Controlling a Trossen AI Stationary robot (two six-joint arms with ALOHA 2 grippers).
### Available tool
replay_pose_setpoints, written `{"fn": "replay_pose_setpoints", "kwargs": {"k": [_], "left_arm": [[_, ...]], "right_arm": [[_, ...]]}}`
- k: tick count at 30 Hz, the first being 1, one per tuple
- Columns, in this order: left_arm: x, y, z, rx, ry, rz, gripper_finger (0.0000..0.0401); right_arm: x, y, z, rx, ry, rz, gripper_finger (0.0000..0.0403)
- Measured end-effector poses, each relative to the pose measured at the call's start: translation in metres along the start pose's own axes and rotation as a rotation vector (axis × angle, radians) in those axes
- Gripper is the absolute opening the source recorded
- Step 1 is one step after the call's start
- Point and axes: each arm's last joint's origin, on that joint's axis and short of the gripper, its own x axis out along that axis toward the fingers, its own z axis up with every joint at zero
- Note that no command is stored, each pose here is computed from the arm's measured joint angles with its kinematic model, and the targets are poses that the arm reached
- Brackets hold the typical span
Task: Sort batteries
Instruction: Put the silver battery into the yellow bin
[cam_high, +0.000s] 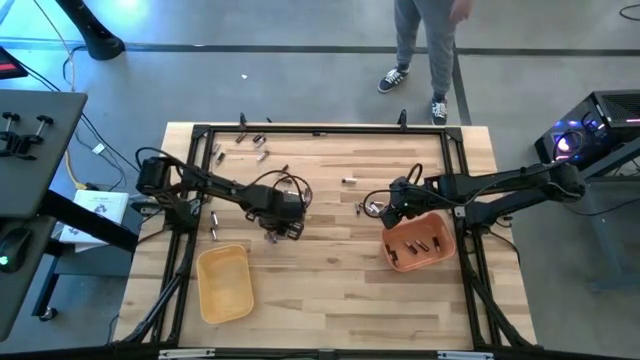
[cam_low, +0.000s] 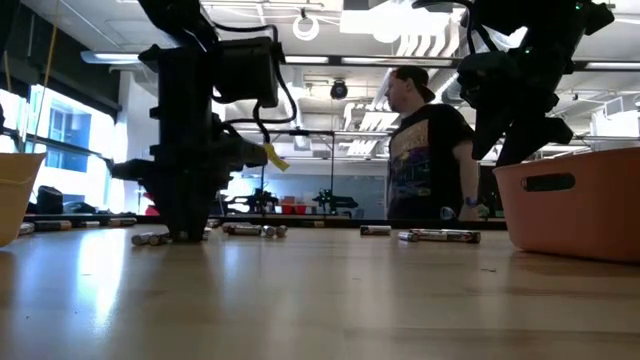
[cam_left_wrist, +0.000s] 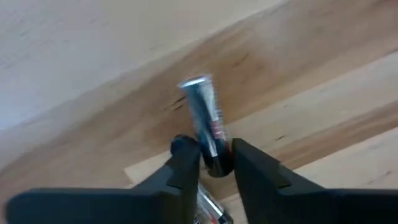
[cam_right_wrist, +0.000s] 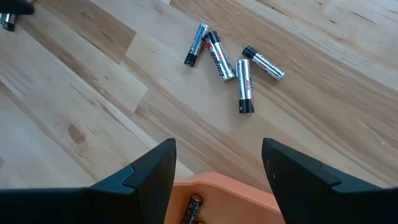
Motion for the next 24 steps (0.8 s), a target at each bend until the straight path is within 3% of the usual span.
{"fn": "replay_pose_setpoints", "kwargs": {"k": [4, 9, 12, 19, 24], "left_arm": [[-0.014, 0.003, 0.003, 0.048, -0.081, -0.019, 0.0012], [-0.058, 0.015, 0.012, 0.063, -0.209, -0.109, 0.0003], [-0.093, 0.025, 0.002, 0.136, -0.256, -0.202, 0.0000], [-0.144, 0.052, -0.072, 0.366, -0.101, -0.311, 0.0001], [-0.150, 0.060, -0.124, 0.375, 0.002, -0.295, 0.0001]], "right_arm": [[0.000, 0.000, 0.000, 0.000, 0.000, 0.000, 0.0232], [0.000, 0.000, 0.000, 0.000, -0.001, 0.003, 0.0232], [0.000, 0.000, 0.000, 0.000, -0.002, 0.004, 0.0232], [0.000, 0.000, 0.001, 0.000, -0.024, -0.011, 0.0232], [0.000, 0.000, 0.001, 0.000, -0.026, -0.009, 0.0232]]}}
